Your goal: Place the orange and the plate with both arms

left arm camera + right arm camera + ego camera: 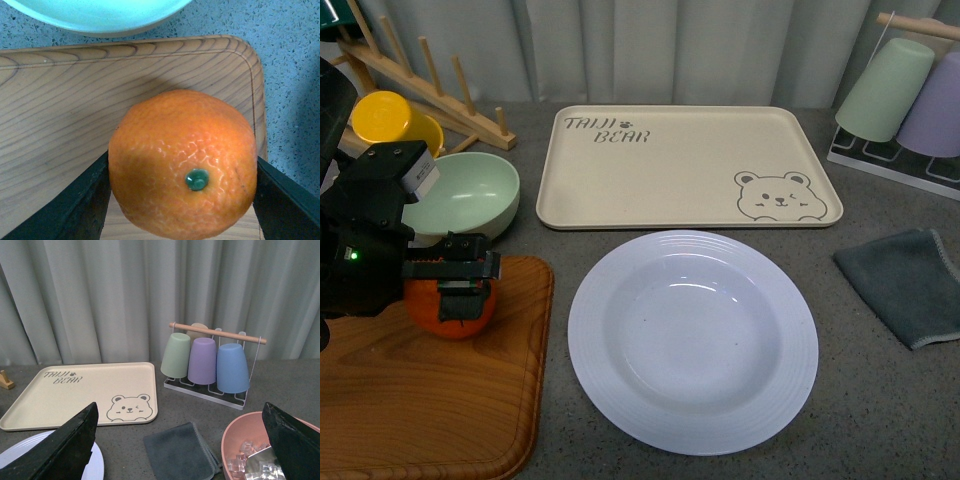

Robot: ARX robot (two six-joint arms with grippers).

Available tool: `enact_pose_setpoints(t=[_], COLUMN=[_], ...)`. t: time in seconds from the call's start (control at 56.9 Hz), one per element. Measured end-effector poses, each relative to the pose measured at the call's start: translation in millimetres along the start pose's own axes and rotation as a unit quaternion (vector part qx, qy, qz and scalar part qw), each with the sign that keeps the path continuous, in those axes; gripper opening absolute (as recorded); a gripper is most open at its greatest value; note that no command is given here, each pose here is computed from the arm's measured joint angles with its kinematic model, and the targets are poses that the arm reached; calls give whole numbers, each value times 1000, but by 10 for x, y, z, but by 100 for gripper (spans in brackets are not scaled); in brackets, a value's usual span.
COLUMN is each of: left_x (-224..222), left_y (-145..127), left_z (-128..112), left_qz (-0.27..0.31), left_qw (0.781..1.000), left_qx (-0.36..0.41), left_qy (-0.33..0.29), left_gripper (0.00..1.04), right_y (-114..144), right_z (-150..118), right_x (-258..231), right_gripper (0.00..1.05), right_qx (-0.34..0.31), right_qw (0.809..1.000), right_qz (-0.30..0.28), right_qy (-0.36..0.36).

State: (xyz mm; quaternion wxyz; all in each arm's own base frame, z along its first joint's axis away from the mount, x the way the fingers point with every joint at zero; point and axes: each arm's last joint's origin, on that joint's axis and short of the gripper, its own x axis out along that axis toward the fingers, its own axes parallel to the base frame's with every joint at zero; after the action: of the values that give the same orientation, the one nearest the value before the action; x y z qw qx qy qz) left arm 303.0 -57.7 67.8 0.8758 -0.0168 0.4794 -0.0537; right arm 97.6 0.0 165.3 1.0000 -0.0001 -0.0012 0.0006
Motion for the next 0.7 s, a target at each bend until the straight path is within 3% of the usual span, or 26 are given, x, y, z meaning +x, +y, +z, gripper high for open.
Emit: enact_pose_setpoints(t=[0.07, 0.228, 0.457, 0.702], left_x=[0, -81, -273, -126], left_y=[0, -62, -637, -1128], left_z=[1, 45, 255, 214], left_qz=[0, 5, -61, -99], left_qw=[1000, 1000, 996, 992], left_qx=[0, 9, 40, 75], left_qy=[0, -13, -55, -35], left_gripper=[69, 67, 66, 66], right_y=[0, 0, 0, 0], right_z=[0, 0, 0, 0], right_x=[0, 0, 0, 0], right_gripper=[96, 96, 96, 96], right_qx=[0, 0, 0, 0], right_qw=[1000, 1000, 1000, 1000], right_qz=[0, 0, 0, 0], right_qy=[0, 0, 0, 0])
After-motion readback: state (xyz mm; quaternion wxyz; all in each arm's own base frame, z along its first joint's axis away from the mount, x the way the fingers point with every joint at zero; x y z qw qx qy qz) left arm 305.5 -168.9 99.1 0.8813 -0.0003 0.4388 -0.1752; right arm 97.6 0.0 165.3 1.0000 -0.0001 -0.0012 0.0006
